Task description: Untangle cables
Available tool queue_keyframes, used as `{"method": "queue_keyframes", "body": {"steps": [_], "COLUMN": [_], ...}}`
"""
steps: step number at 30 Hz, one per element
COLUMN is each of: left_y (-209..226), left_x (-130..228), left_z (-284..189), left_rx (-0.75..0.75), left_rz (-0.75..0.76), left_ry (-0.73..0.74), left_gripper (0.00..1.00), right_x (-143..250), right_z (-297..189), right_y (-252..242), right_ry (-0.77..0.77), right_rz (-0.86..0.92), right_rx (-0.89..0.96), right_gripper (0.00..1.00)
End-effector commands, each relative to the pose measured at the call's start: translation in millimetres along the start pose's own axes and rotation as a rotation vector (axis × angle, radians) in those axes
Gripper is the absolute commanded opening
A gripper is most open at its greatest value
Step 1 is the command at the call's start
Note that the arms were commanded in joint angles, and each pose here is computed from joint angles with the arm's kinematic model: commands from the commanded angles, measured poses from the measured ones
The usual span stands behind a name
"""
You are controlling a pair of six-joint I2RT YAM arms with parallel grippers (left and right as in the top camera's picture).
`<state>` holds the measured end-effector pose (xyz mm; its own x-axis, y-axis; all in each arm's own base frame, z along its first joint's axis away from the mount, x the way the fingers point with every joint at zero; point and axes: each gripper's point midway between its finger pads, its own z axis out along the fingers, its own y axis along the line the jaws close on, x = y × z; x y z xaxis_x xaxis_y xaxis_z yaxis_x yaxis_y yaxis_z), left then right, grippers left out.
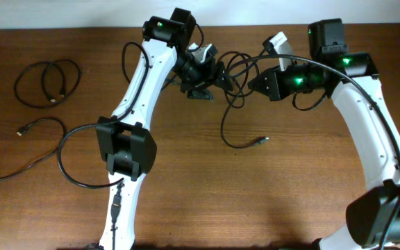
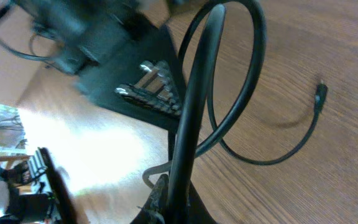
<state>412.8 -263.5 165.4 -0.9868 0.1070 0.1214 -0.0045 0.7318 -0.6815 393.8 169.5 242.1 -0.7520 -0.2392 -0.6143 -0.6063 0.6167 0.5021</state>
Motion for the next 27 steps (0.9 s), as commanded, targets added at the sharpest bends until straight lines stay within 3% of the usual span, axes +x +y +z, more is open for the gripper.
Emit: {"method": "queue_keyframes", "body": {"steps": [1, 4, 6, 10, 15, 17, 19, 21, 23, 25, 26, 27], "left_y": [-3, -3, 0, 38, 84, 89, 88, 82, 71, 60, 55, 48], "left_x": [-1, 0, -1, -8, -14, -17, -22, -24, -26, -25, -24, -22], "left_z": [9, 9, 9, -1, -33, -37, -36, -32, -22, -13, -9, -7], "left_rx": [-0.01, -0.011, -0.028, -0.204, -0.305, -0.32, -0.321, -0.326, -0.336, -0.338, -0.339, -0.339], "left_rz": [-0.012, -0.012, -0.012, -0.05, -0.221, -0.223, -0.128, 0.02, 0.214, 0.356, 0.42, 0.494], "left_ry": [0.004, 0.005, 0.001, -0.045, -0.097, -0.109, -0.114, -0.101, -0.079, -0.059, -0.051, -0.04], "left_gripper": [0.39, 0.0, 0.0, 0.0, 0.0, 0.0, 0.0, 0.0, 0.0, 0.0, 0.0, 0.0], "right_x": [-19, -19, -17, -14, 10, 22, 32, 33, 32, 34, 36, 37], "right_z": [-21, -23, -25, -46, -105, -117, -125, -122, -114, -105, -98, -90], "right_y": [40, 43, 39, 7, -57, -68, -74, -70, -62, -59, -58, -54], "right_ry": [-0.081, -0.082, -0.079, -0.101, -0.163, -0.16, -0.15, -0.134, -0.11, -0.075, -0.042, -0.009], "right_rz": [-0.071, -0.07, -0.058, 0.075, 0.352, 0.409, 0.434, 0.388, 0.321, 0.3, 0.244, 0.176], "right_rx": [-0.124, -0.131, -0.119, -0.049, 0.067, 0.1, 0.117, 0.111, 0.098, 0.115, 0.136, 0.144], "right_gripper": [0.04, 0.04, 0.04, 0.04, 0.04, 0.04, 0.05, 0.13, 0.42, 0.81, 0.92, 0.95]}}
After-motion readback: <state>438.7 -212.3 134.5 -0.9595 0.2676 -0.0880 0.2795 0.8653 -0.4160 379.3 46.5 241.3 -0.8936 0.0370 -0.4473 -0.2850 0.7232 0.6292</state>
